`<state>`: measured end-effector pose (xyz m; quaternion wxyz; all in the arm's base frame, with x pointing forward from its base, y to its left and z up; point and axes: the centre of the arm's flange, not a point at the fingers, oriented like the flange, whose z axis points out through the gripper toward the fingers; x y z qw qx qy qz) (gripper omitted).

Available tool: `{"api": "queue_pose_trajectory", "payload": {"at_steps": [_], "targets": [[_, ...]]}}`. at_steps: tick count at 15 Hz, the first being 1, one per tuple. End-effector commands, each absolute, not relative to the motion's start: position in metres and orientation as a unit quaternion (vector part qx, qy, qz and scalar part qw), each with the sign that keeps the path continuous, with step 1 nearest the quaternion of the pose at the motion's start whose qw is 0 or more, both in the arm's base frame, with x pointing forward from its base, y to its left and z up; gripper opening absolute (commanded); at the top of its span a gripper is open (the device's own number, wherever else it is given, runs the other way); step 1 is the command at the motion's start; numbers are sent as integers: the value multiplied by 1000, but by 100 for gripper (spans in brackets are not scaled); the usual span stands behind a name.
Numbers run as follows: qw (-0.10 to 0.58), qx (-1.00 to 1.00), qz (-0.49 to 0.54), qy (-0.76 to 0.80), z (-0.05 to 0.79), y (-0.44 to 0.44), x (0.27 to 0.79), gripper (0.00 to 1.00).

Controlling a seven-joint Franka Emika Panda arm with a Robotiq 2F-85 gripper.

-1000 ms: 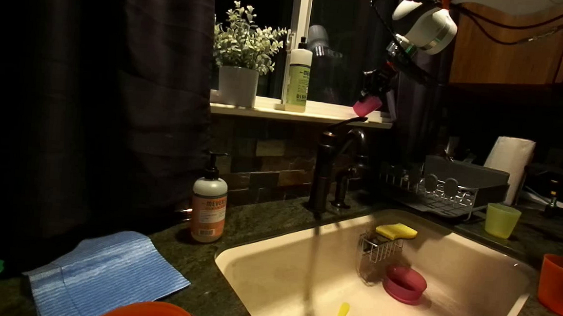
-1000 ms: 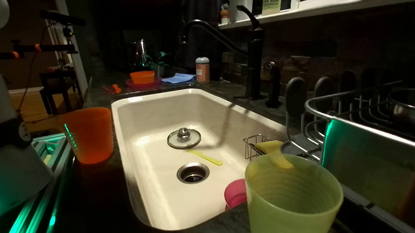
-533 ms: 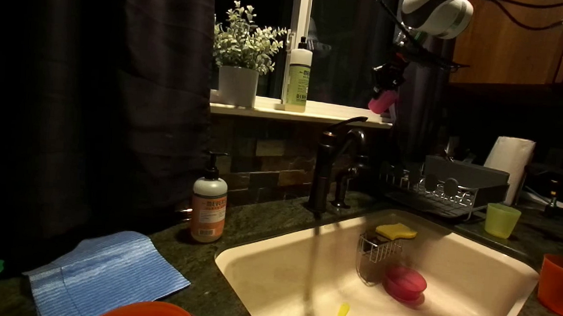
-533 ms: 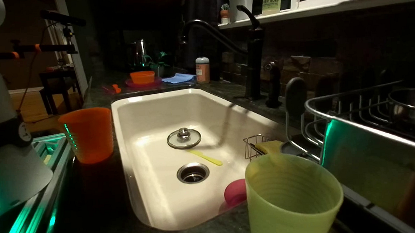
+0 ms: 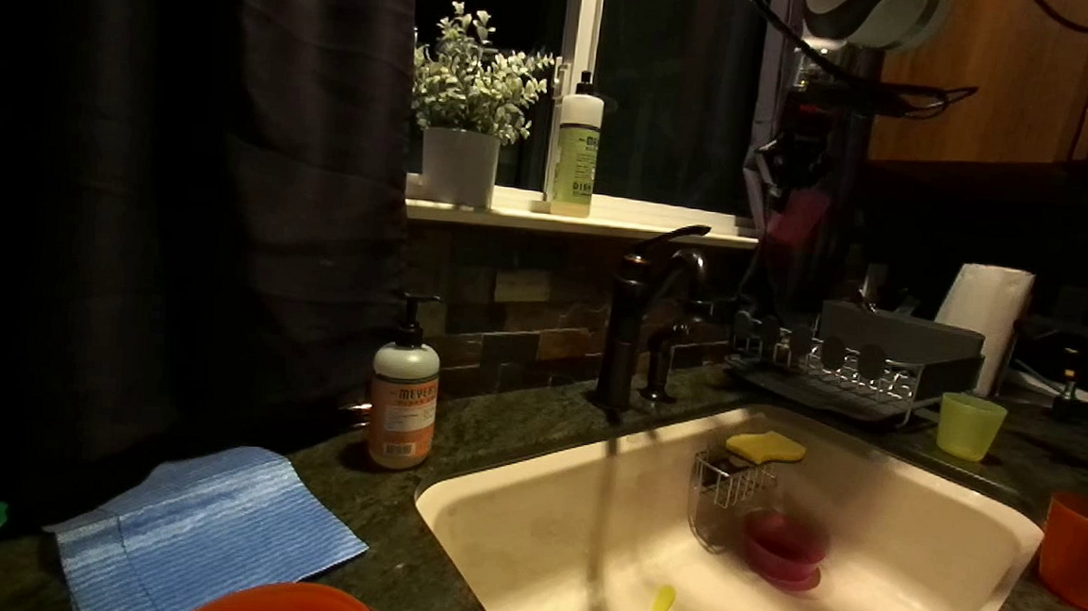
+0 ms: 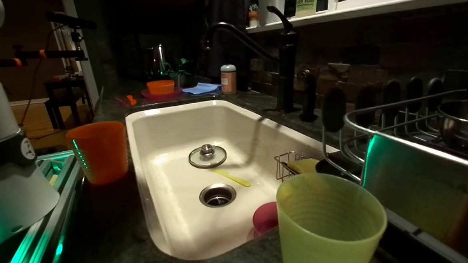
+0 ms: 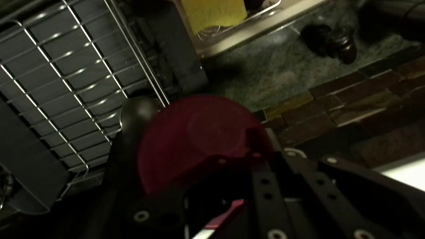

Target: Put the pink cup behind the sink.

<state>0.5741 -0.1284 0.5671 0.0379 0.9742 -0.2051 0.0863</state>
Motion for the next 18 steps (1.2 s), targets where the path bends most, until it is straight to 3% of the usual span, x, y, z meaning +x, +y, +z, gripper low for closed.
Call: {"api": "queue_pose_trajectory", "payload": {"at_steps": [1, 7, 18], "targets": [[44, 976, 25, -211, 532, -121, 559, 1], [39, 986, -24, -158, 463, -115, 572, 1], [31, 998, -22, 42, 377, -98, 606, 1]]}}
